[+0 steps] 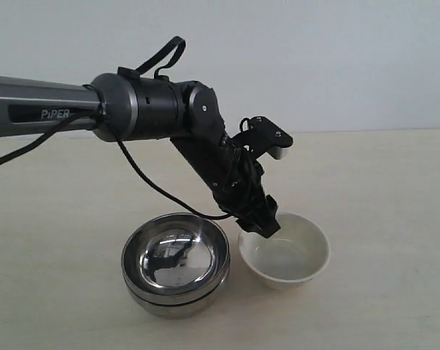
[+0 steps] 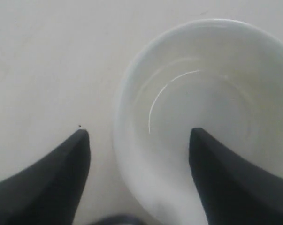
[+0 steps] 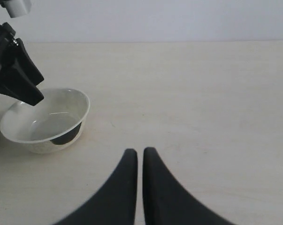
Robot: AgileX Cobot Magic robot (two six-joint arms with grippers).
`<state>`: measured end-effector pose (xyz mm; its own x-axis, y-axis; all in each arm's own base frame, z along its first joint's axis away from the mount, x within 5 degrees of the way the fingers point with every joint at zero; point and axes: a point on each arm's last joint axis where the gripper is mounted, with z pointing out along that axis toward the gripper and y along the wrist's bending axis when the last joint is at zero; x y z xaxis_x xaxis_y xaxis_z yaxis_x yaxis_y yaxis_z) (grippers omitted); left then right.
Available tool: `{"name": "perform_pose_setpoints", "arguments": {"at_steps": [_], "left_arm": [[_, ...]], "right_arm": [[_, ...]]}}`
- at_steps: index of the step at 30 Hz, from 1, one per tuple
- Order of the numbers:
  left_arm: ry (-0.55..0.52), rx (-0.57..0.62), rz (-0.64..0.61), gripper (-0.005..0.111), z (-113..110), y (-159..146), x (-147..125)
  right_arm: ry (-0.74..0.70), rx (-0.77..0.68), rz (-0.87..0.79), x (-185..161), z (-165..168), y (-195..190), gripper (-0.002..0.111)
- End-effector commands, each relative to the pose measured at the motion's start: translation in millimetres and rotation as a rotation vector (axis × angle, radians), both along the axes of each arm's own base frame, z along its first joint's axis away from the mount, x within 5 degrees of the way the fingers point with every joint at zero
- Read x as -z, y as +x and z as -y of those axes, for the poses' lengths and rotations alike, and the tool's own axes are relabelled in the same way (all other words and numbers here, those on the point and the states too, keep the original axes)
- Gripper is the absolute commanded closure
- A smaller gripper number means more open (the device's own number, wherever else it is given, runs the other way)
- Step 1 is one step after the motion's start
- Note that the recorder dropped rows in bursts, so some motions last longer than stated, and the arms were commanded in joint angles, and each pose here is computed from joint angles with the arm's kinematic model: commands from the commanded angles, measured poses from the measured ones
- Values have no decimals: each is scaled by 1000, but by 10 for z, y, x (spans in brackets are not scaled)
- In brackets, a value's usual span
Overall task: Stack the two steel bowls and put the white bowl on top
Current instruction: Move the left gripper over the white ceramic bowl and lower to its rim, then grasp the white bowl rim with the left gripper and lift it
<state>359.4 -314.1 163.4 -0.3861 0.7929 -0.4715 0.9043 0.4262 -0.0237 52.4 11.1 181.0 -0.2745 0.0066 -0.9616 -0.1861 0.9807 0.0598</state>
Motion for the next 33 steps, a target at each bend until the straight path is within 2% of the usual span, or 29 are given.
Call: {"name": "perform_pose_setpoints", "arguments": {"at_steps": [1, 6, 8, 11, 19, 23, 26, 33], "left_arm": [[7, -31, 1, 50, 24, 28, 117], [14, -36, -14, 52, 32, 36, 217], [18, -52, -30, 58, 32, 35, 259], [30, -68, -57, 75, 32, 35, 369], [27, -75, -67, 103, 40, 37, 421], [10, -80, -83, 103, 63, 38, 380], [-15, -139, -111, 103, 101, 72, 270], [-19, -165, -161, 103, 129, 75, 39]], "right_arm": [[0, 9, 18, -14, 6, 1, 108], [0, 9, 18, -14, 6, 1, 108], [0, 9, 18, -14, 6, 1, 108], [0, 9, 18, -14, 6, 1, 108], [0, 9, 18, -14, 6, 1, 108], [0, 9, 18, -14, 6, 1, 108], [-1, 9, 16, -13, 6, 0, 108], [-1, 9, 16, -13, 6, 0, 108]]}}
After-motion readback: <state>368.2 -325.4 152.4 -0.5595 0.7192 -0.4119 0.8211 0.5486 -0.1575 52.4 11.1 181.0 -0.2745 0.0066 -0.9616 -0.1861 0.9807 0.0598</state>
